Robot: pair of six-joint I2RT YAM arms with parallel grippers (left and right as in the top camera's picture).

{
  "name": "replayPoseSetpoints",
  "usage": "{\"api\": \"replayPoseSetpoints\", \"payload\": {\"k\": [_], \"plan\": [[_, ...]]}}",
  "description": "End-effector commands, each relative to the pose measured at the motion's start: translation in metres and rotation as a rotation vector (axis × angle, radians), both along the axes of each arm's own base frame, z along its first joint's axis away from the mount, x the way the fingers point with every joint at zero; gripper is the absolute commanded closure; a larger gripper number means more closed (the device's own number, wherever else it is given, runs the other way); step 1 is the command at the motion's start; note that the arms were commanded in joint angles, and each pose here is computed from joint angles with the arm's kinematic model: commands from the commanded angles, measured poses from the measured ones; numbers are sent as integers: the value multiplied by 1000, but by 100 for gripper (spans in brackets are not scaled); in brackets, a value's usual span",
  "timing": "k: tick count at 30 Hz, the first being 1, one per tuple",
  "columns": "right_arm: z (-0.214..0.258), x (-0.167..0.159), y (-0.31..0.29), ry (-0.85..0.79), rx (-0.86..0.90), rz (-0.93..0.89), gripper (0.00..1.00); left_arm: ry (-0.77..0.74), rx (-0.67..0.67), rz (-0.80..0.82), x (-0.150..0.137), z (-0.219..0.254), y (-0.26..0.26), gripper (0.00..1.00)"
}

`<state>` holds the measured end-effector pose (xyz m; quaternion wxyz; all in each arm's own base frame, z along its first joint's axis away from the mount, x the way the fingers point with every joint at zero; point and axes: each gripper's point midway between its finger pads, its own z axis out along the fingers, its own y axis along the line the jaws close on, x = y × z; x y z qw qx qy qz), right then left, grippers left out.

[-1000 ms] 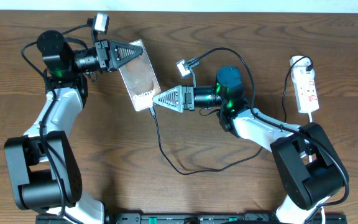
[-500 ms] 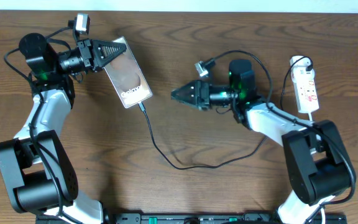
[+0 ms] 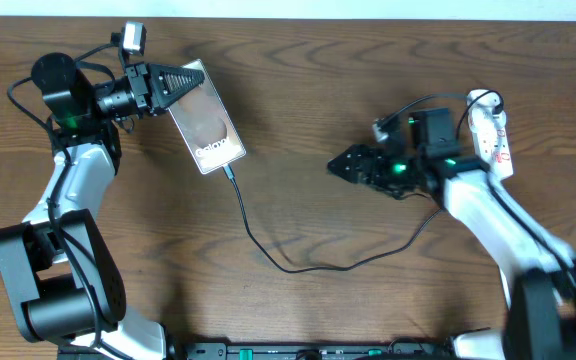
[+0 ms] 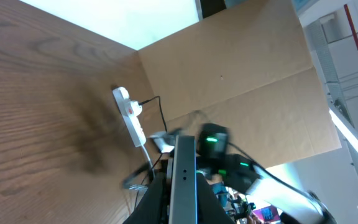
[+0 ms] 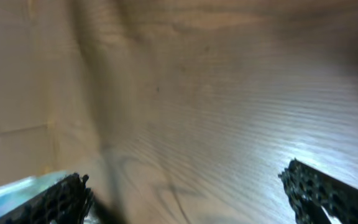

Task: Plug charger to phone and switch on socket
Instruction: 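Release the plug and move the right gripper to the power strip, then lower the phone with the left gripper toward the table center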

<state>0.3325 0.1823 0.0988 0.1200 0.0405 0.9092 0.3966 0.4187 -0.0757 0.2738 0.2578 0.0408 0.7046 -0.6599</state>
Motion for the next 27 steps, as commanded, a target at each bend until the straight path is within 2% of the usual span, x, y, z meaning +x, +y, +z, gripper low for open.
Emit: {"api": "replayPoseSetpoints", "payload": {"k": [1,8,19,27], "plan": [[47,3,-33,-215,-189,-79,1,-1,2,11,3,-8,1,93],[84,-22,-67,-288,-314,-191,1,92,3,69,7,-61,3,93],[78,-27,-79,-263,-380,-222,1,369,31,136,1,-182,5,93],[77,-27,-79,-258,-382,-220,1,490,50,189,3,-226,9,93]]}}
